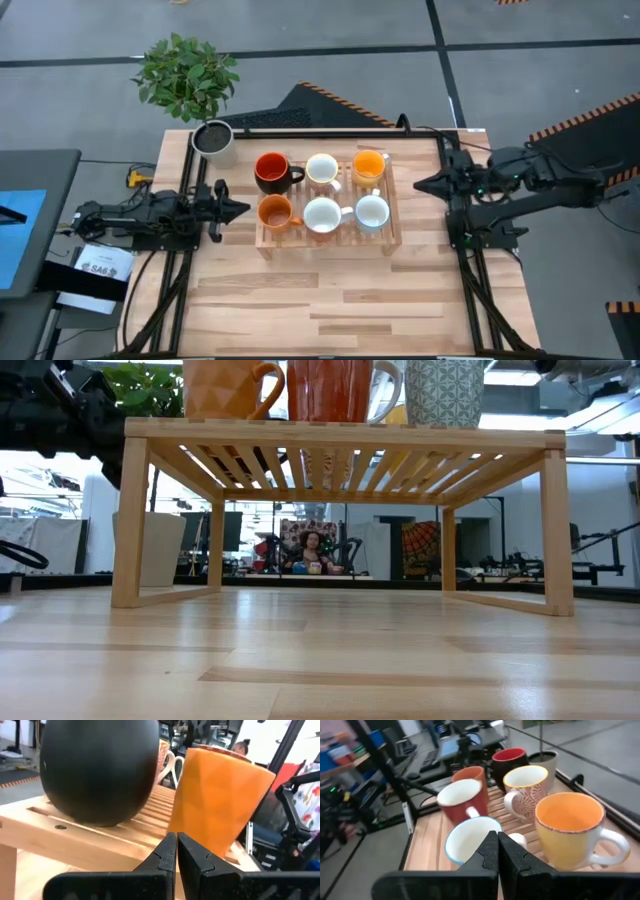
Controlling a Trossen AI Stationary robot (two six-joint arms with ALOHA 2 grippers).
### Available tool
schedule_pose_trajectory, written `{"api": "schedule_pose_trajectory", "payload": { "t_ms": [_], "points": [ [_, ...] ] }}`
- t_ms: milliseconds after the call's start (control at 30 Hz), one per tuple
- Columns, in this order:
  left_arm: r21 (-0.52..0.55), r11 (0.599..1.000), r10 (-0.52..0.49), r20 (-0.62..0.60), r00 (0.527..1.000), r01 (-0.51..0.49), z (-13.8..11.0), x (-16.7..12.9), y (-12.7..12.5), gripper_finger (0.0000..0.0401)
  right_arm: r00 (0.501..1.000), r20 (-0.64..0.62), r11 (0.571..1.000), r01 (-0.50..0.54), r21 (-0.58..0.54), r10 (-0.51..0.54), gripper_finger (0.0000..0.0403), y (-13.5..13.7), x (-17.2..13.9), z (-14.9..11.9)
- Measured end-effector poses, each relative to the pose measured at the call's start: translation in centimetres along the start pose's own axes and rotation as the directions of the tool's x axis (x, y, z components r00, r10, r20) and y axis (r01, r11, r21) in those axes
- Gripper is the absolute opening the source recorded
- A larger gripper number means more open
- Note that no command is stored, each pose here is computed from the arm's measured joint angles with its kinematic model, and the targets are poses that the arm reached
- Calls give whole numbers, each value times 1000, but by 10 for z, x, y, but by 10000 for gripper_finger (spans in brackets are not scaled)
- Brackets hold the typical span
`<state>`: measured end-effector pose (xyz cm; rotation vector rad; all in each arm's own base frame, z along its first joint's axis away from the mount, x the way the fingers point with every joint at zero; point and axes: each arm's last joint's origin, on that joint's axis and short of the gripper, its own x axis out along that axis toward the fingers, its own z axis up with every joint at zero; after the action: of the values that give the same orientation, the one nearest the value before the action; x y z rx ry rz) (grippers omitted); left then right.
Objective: Place coffee mugs
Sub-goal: Return to Home Position
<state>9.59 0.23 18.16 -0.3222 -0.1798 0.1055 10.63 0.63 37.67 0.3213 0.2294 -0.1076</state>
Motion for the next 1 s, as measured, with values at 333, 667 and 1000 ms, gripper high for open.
{"api": "schedule_pose_trajectory", "payload": {
  "t_ms": [333,667,1000],
  "points": [
    [21,997,70,-101,992,-68,-10,-1,4,0,995,-5,990,-98,-99,98,19,-7,-37,-8],
    [60,996,79,-103,992,-73,-10,0,4,0,967,143,974,-197,-116,212,19,-19,-31,-48],
    [63,995,80,-104,991,-74,-9,0,4,0,939,263,972,-192,-134,222,20,-40,-33,-100]
  ]
}}
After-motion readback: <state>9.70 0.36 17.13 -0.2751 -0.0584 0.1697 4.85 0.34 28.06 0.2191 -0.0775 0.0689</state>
